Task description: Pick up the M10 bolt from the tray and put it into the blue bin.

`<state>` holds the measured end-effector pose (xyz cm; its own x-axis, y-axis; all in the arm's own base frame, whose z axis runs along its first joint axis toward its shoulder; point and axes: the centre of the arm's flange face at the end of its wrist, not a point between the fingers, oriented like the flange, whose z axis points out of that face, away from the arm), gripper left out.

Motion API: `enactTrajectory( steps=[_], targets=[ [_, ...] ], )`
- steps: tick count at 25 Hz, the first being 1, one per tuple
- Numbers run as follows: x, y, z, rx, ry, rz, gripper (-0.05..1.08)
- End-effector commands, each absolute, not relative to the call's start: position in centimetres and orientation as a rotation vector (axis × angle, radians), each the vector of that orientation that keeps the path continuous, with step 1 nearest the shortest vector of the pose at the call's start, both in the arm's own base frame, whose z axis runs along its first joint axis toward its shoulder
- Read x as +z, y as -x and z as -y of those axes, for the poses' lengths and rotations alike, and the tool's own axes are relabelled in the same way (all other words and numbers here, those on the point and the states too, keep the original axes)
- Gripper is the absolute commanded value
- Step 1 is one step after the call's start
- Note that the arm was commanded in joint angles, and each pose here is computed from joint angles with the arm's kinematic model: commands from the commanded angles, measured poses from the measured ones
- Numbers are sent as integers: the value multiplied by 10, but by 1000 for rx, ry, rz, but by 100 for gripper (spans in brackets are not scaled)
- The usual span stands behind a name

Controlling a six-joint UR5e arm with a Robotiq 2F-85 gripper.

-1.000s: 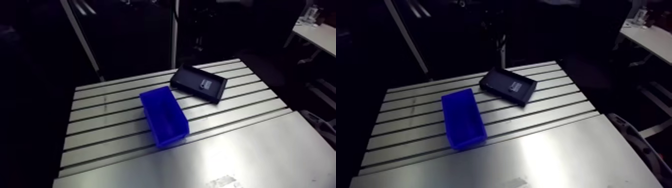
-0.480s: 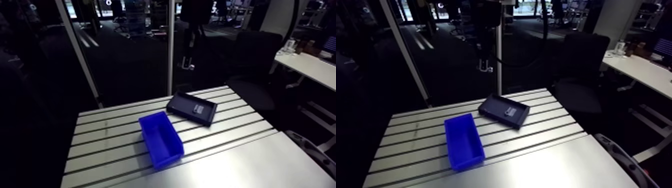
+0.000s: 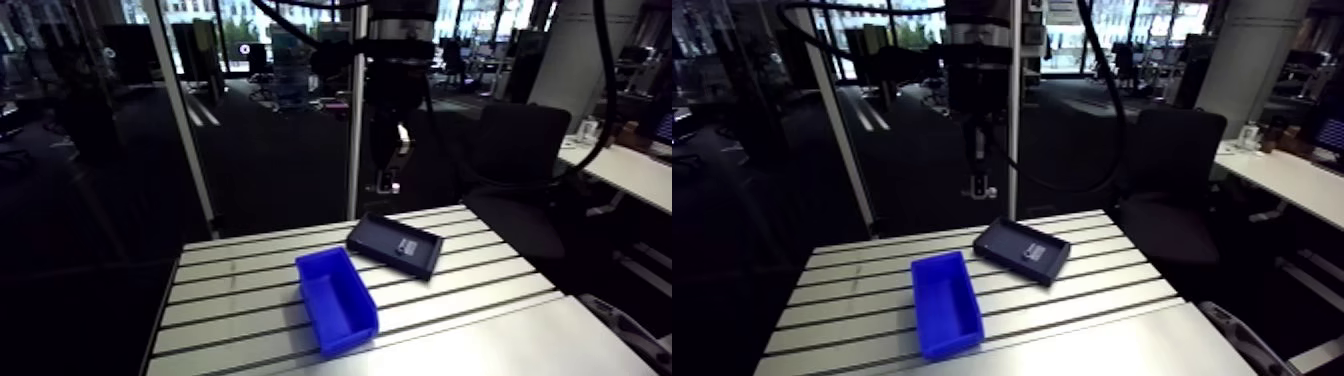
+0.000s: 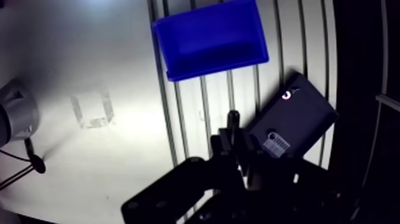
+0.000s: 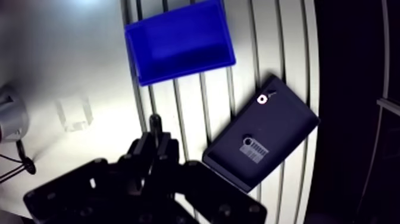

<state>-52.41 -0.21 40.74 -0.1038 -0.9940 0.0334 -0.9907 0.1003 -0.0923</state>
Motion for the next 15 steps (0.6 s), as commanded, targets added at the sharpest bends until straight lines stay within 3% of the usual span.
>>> enactTrajectory(
  steps=[1,3,5,9,15],
  targets=[
    [383,513,43,27,2179,-2147,104],
    [372,513,50,55,2185,-2110,104],
    [364,512,54,51,2187,-2108,104],
    [353,511,62,69,2210,-2106,104],
    [343,512,68,35,2217,-2112,104]
  ],
)
